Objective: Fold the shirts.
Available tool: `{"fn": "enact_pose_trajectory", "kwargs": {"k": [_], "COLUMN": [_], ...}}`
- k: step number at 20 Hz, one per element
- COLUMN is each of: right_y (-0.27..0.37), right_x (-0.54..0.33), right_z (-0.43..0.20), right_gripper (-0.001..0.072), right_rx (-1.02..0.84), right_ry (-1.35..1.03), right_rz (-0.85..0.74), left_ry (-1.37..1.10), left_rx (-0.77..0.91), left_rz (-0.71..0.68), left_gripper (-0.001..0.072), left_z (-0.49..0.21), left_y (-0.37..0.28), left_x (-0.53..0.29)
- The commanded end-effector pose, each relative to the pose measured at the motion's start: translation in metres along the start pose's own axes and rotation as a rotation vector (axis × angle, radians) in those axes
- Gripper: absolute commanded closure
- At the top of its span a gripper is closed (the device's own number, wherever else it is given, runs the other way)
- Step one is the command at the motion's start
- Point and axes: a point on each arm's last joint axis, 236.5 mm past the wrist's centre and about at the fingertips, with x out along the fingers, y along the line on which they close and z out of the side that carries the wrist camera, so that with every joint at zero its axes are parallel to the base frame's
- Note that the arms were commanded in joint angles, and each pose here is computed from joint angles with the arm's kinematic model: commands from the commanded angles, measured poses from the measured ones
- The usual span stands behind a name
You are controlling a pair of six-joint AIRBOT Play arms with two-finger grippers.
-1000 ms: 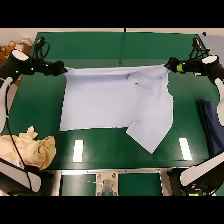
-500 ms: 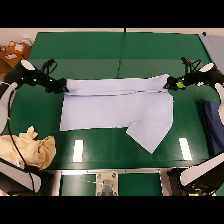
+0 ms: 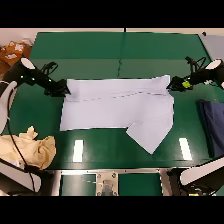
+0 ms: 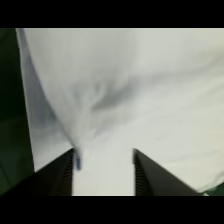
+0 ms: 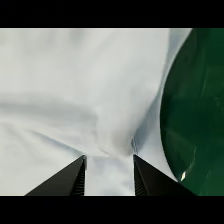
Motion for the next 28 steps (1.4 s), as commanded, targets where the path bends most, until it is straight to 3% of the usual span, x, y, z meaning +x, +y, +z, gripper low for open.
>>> {"fn": "enact_pose_trajectory", "kwargs": {"k": [1, 2, 4, 10, 11, 12, 13, 14, 17, 20, 25, 26, 27, 28], "right_y": [-0.003, -0.003, -0.003, -0.023, -0.021, -0.019, -0.017, -0.012, 0.001, 0.017, 0.045, 0.046, 0.046, 0.046], "right_x": [-0.045, -0.054, -0.067, -0.07, -0.061, -0.05, -0.04, -0.029, -0.001, 0.024, 0.054, 0.056, 0.056, 0.056], "right_z": [-0.026, -0.039, -0.073, -0.206, -0.226, -0.243, -0.253, -0.259, -0.275, -0.285, -0.285, -0.288, -0.288, -0.286], "right_gripper": [0.0498, 0.056, 0.0688, 0.0686, 0.0608, 0.0385, 0.0254, 0.0239, 0.024, 0.0239, 0.0239, 0.0239, 0.0239, 0.0241], "right_rx": [0.08, 0.105, 0.153, 0.47, 0.509, 0.537, 0.556, 0.582, 0.624, 0.584, 0.537, 0.531, 0.531, 0.53], "right_ry": [0.045, 0.055, 0.065, 0.032, 0.035, 0.037, 0.033, 0.029, 0.05, 0.094, 0.145, 0.157, 0.159, 0.155], "right_rz": [-0.028, -0.027, -0.028, -0.118, -0.119, -0.122, -0.111, -0.085, -0.031, -0.015, 0.024, 0.023, 0.023, 0.023], "left_ry": [0.164, 0.182, 0.167, -0.128, -0.181, -0.217, -0.238, -0.238, -0.235, -0.308, -0.388, -0.403, -0.428, -0.45], "left_rx": [-0.06, -0.053, -0.046, -0.134, -0.168, -0.211, -0.261, -0.305, -0.375, -0.355, -0.456, -0.46, -0.455, -0.445], "left_rz": [0.039, 0.096, 0.154, 0.175, 0.16, 0.118, 0.061, 0.015, -0.053, -0.052, -0.037, -0.038, -0.045, -0.057], "left_gripper": [0.0569, 0.0664, 0.0686, 0.0687, 0.0685, 0.0605, 0.0206, -0.0001, -0.0003, -0.0002, -0.0001, 0.0062, 0.0266, 0.0298], "left_z": [-0.045, -0.057, -0.081, -0.156, -0.167, -0.178, -0.187, -0.194, -0.21, -0.202, -0.172, -0.164, -0.154, -0.144], "left_y": [0.007, 0.016, 0.02, 0.02, 0.021, 0.018, 0.013, 0.011, 0.007, -0.005, -0.002, -0.002, -0.005, -0.011], "left_x": [-0.034, -0.043, -0.056, -0.053, -0.046, -0.035, -0.021, -0.007, 0.035, 0.058, 0.08, 0.079, 0.075, 0.068]}}
